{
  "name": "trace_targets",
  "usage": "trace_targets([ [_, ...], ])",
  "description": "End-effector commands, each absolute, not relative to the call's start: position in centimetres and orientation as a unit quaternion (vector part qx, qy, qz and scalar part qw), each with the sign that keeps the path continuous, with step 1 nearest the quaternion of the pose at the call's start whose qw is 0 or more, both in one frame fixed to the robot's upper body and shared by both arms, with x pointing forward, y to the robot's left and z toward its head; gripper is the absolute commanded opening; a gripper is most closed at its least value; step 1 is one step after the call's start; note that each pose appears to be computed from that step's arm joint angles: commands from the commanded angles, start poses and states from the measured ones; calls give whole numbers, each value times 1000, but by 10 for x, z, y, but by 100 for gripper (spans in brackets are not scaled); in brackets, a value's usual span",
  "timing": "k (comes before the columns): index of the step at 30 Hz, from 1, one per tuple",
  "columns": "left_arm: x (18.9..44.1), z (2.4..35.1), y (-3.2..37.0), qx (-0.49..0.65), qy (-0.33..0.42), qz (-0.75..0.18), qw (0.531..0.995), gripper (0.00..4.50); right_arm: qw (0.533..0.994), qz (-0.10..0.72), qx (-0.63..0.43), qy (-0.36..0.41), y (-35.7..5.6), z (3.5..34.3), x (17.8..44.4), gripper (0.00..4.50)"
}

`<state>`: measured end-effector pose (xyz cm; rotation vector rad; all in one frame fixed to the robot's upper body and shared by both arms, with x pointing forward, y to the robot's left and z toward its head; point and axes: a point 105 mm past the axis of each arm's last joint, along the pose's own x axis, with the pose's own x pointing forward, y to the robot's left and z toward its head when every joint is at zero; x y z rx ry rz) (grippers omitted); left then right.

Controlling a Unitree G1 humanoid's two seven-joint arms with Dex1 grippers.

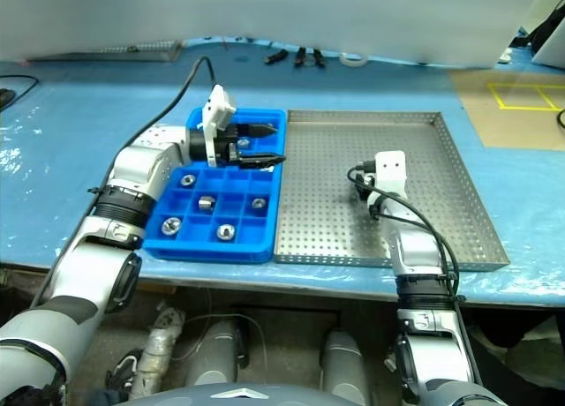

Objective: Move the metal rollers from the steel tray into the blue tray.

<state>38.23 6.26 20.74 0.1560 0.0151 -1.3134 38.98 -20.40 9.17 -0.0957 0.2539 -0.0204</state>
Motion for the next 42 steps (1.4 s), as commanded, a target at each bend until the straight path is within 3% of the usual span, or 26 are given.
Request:
trace_targets([
  [1,380,218,68,83,-10,-606,791,433,992,-29,-49,113,-216,97,392,295],
  [6,379,216,72,83,-7,-599,796,433,991,-19,-50,123,-211,89,392,295],
  [12,379,217,75,83,-4,-597,798,433,994,-9,-28,106,-203,98,395,174],
  [20,382,222,88,84,-7,-580,810,433,997,24,-32,73,-189,124,399,174],
  [28,383,226,124,81,-11,-527,846,433,985,164,-43,31,-126,169,407,174],
  [38,346,219,180,56,8,-438,897,433,925,377,-27,22,-31,195,397,174],
  [42,331,211,194,49,19,-401,914,433,896,441,-45,29,-5,190,389,174],
])
